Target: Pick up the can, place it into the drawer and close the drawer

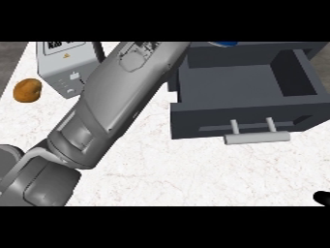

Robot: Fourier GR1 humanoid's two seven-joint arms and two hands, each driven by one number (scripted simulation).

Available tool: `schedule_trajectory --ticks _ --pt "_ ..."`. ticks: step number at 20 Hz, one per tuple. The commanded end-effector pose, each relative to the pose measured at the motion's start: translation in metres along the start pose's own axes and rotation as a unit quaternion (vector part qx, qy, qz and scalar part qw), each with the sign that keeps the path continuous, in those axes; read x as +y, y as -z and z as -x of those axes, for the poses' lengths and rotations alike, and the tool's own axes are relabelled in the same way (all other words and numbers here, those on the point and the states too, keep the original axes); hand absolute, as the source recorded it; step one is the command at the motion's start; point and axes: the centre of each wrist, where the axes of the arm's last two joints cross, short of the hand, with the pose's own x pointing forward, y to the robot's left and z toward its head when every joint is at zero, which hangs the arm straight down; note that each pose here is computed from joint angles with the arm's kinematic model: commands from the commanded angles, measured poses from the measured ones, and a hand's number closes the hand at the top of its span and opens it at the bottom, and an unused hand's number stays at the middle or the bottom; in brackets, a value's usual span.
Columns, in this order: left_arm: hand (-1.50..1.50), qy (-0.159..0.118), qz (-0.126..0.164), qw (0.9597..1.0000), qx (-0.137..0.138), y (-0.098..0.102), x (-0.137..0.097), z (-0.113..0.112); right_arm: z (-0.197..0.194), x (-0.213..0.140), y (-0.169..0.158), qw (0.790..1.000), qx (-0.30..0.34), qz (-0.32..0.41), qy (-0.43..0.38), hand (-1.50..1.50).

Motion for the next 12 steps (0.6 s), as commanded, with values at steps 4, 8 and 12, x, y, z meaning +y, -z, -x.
schedule_trajectory --ticks 4,8,12 --pt "1.50 0.020 -0.016 0.9997 0.001 0.005 -0.005 0.007 -0.005 0.014 0.014 1.000 -0.019 -0.004 0.005 -1.50" --pt "1.50 0.033 -0.053 0.9980 0.003 0.010 -0.005 0.003 -0.006 0.000 0.010 1.000 -0.006 -0.010 -0.002 -1.50" --pt "-1.50 0.036 -0.081 0.9961 -0.004 0.008 -0.008 0.008 -0.007 0.005 0.016 1.000 -0.006 -0.026 -0.001 -1.50"
